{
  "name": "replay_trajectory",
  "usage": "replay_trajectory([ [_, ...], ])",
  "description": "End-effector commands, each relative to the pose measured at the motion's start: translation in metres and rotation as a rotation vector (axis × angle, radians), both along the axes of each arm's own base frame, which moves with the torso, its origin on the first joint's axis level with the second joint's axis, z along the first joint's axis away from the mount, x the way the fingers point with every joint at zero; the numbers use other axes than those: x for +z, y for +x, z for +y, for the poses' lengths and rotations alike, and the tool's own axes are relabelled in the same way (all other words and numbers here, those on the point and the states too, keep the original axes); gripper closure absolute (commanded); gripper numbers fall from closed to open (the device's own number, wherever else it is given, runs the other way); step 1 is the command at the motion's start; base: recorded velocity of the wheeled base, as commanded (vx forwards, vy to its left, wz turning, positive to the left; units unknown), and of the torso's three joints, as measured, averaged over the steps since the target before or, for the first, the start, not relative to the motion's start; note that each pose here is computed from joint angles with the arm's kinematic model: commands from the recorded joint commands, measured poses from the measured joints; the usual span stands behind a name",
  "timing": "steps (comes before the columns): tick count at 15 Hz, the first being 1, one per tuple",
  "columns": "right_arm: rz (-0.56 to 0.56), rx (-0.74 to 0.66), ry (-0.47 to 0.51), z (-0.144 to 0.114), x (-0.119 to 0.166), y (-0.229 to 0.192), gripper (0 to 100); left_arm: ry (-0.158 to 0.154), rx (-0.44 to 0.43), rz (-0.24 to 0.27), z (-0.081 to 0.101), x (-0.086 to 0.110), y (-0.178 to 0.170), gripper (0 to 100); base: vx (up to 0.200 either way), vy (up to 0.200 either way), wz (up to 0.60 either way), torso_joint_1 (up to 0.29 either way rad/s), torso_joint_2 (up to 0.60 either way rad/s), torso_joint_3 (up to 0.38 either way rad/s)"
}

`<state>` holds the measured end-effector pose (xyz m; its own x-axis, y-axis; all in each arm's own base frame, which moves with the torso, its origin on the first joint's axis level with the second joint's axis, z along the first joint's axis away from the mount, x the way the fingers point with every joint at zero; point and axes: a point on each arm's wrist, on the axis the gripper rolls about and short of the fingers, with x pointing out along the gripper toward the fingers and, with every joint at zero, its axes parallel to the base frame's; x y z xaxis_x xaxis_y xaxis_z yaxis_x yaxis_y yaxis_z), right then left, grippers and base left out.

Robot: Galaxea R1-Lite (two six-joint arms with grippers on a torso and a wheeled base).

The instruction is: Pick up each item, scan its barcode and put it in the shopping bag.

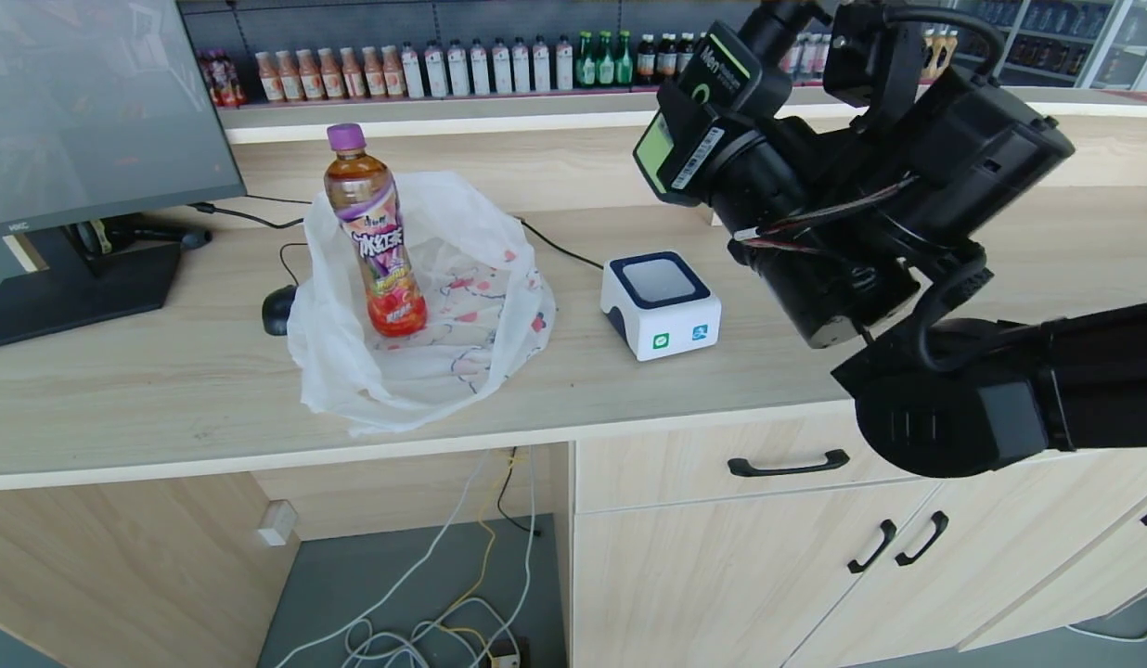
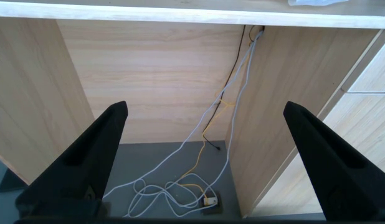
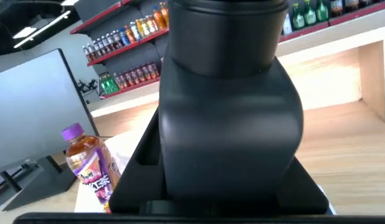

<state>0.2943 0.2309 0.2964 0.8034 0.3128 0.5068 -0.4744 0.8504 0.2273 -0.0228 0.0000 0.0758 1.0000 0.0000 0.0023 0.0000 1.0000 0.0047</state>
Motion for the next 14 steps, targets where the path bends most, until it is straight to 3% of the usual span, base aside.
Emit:
replay_trajectory([
  [1,-0.081,0.004,-0.109,-0.004,-0.019,-0.017,100,0.0,0.0,-0.001,0.0,0.0,0.0,0,0.0,0.0,0.0,0.0,0.0,0.0],
  [3,-0.119,0.012,-0.251,-0.013,-0.05,-0.03,100,0.0,0.0,-0.001,0.0,0.0,0.0,0,0.0,0.0,0.0,0.0,0.0,0.0],
  [5,-0.091,0.018,-0.308,-0.022,-0.068,-0.043,100,0.0,0.0,-0.001,0.0,0.0,0.0,0,0.0,0.0,0.0,0.0,0.0,0.0],
  [8,-0.087,0.018,-0.312,-0.023,-0.071,-0.044,100,0.0,0.0,-0.001,0.0,0.0,0.0,0,0.0,0.0,0.0,0.0,0.0,0.0],
  [11,-0.026,0.04,-0.369,-0.032,-0.1,-0.059,100,0.0,0.0,-0.001,0.0,0.0,0.0,0,0.0,0.0,0.0,0.0,0.0,0.0],
  [14,-0.03,0.002,-0.355,-0.051,-0.093,-0.064,100,-0.002,0.0,-0.001,0.0,0.0,0.0,0,0.0,0.0,0.0,0.0,0.0,0.0],
])
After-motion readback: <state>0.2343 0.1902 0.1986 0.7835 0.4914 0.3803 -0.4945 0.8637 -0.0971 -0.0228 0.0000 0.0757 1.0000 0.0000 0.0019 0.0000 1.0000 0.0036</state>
